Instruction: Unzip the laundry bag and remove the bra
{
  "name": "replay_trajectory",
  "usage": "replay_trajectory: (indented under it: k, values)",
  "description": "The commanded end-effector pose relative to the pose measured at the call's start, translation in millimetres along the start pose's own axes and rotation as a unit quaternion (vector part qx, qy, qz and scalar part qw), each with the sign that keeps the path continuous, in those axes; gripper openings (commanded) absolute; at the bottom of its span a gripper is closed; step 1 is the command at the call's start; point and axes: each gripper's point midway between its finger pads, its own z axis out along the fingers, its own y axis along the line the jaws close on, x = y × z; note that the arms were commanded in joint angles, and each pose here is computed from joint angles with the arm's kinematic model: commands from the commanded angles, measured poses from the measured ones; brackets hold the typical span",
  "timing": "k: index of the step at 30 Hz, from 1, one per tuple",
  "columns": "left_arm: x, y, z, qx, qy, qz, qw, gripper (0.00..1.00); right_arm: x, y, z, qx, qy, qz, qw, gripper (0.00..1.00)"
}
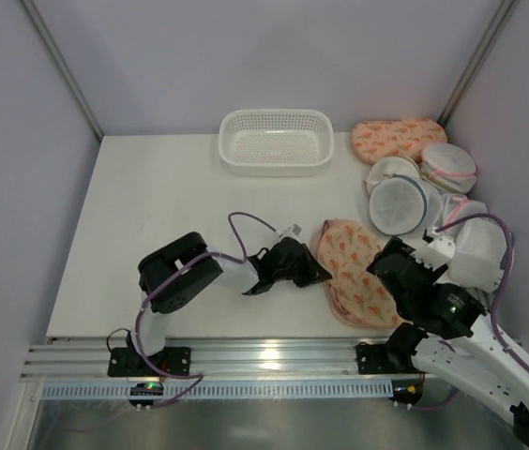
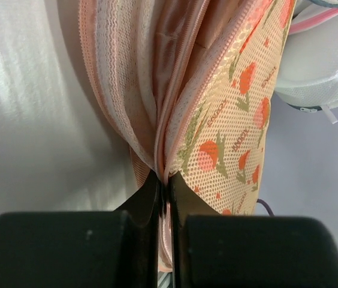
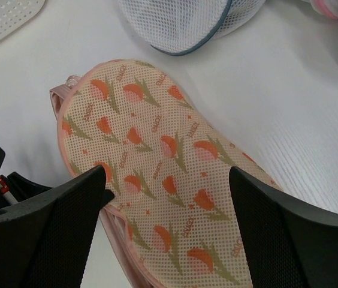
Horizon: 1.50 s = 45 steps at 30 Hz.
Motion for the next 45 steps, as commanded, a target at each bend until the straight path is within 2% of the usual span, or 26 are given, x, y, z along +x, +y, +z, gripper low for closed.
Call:
replay_trajectory:
  k: [1,7,10,11,13,14,16,17,23,27,30,31,34,39,43,44,45]
  values:
    - [-12.3,-23.5,-18.6,0.044,-0.014,0.005,0.999,0.00,2.1,11.4,1.7,-0.024,0.005,-0.006,1.000,0.86]
    - [-17.9,-18.9,-56.1,0.053,-0.008,0.011,0.998,0.00,18.5,33.3,4.1,-0.077,0.033,-0.032,0.996,0.83]
    - [-14.3,4.7,-75.8,0.011,0.001,0.024,1.000,0.00,28.4,53.6,4.1,-0.126,0.049,-0.053,0.989,0.82]
    - [-19.3,-4.2,-88.8,0.019,-0.007,0.030,0.999,0.00,32.8,70.4,-0.1,-0.165,0.062,-0.050,0.983,0.82]
    - [-15.0,16.2,-104.0,-0.021,-0.001,0.053,0.998,0.00,46.3,83.9,-0.9,-0.200,0.083,-0.081,0.973,0.82]
    - [-20.8,9.0,-117.2,-0.021,-0.015,0.065,0.998,0.00,52.9,102.2,-8.0,-0.245,0.101,-0.080,0.961,0.82]
    - [-19.6,29.5,-133.2,-0.070,-0.011,0.091,0.993,0.00,70.5,117.9,-12.2,-0.282,0.130,-0.111,0.944,0.81]
    - [-25.6,25.9,-145.1,-0.071,-0.027,0.100,0.992,0.00,75.3,131.5,-18.9,-0.312,0.140,-0.114,0.933,0.81]
    - [-33.6,55.4,-180.4,-0.129,-0.037,0.132,0.982,0.00,103.4,181.1,-49.0,-0.375,0.159,-0.185,0.894,0.82]
    - [-35.4,71.8,-185.6,-0.151,-0.031,0.140,0.978,0.01,115.4,201.4,-56.5,-0.386,0.172,-0.203,0.883,0.82]
    - [-35.0,81.0,-183.9,-0.161,-0.029,0.142,0.976,0.36,121.0,210.9,-59.2,-0.391,0.177,-0.207,0.879,0.82]
    - [-34.6,85.9,-184.0,-0.165,-0.029,0.140,0.976,0.62,120.7,213.9,-60.1,-0.392,0.176,-0.206,0.879,0.82]
    - [-34.1,86.5,-183.9,-0.160,-0.033,0.131,0.978,0.84,126.4,218.4,-61.9,-0.389,0.180,-0.218,0.877,0.82]
    - [-61.1,81.9,-202.1,-0.186,-0.107,0.132,0.968,0.93,140.3,221.4,-59.4,-0.372,0.190,-0.245,0.875,0.82]
    - [-79.6,91.6,-247.7,-0.245,-0.179,0.102,0.947,0.96,153.0,220.2,-58.6,-0.361,0.200,-0.262,0.872,0.82]
    - [-82.4,90.6,-257.6,-0.245,-0.194,0.096,0.945,0.96,155.9,219.4,-58.6,-0.359,0.202,-0.263,0.872,0.82]
    - [-91.8,81.0,-275.6,-0.228,-0.232,0.092,0.941,0.97,158.2,218.5,-57.8,-0.357,0.203,-0.266,0.872,0.82]
